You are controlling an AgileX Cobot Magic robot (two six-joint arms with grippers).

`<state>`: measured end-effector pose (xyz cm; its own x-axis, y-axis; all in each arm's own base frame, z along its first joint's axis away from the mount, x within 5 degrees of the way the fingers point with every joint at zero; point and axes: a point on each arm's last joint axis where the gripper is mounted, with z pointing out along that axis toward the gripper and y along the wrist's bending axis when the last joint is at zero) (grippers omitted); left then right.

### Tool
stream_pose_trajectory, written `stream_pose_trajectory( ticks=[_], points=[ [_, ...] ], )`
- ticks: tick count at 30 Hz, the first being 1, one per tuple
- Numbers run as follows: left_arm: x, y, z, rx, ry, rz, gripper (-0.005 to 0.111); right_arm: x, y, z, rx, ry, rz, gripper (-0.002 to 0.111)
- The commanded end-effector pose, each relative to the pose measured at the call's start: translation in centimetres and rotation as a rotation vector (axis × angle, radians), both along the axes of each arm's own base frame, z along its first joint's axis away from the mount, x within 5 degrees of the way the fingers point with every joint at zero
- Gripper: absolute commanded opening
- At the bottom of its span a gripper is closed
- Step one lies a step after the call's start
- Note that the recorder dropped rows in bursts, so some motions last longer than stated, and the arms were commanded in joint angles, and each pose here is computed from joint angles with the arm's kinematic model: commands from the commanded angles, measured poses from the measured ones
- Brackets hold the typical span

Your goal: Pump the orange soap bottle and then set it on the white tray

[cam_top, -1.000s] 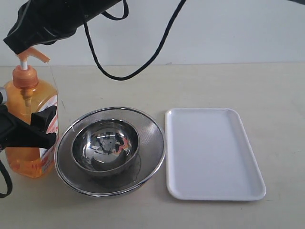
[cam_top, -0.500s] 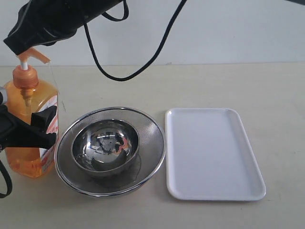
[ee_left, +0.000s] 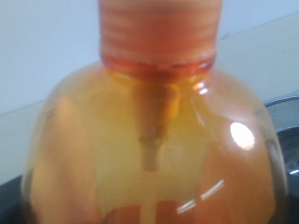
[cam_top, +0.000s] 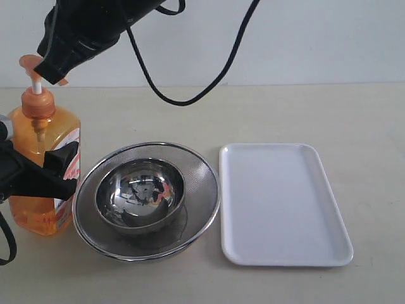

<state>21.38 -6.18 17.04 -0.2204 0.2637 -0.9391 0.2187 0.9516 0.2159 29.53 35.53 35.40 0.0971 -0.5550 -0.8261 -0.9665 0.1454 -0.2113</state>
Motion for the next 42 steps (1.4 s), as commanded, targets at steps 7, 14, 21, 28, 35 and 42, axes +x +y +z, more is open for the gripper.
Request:
stream_pose_trajectory(
  ticks=[7, 14, 21, 28, 35, 42],
  points=[
    [0.1, -0.2, 0.4, -0.015, -0.029, -0.007, 0.005, -1.0, -1.2, 3.3, 0.057, -0.087, -0.011, 0.000],
    [0.1, -0.2, 0.4, -0.017, -0.029, -0.010, 0.005, -1.5, -1.2, 3.1, 0.042, -0.036, 0.025, 0.000],
    [0.1, -0.5, 0.4, -0.022, -0.032, -0.034, 0.005, -1.7, -1.2, 2.9, 0.027, -0.020, 0.042, 0.000],
    [0.1, -0.5, 0.5, -0.018, -0.033, -0.042, 0.005, -1.4, -0.7, 1.4, -0.006, 0.029, 0.063, 0.000],
    [0.1, -0.5, 0.2, -0.015, -0.011, -0.044, 0.005, -0.7, 0.2, -1.0, -0.042, 0.080, 0.069, 0.000],
    [0.0, -0.5, 0.2, -0.014, -0.009, -0.044, 0.005, -0.8, 0.5, -2.6, -0.094, 0.143, 0.104, 0.000]
  ],
)
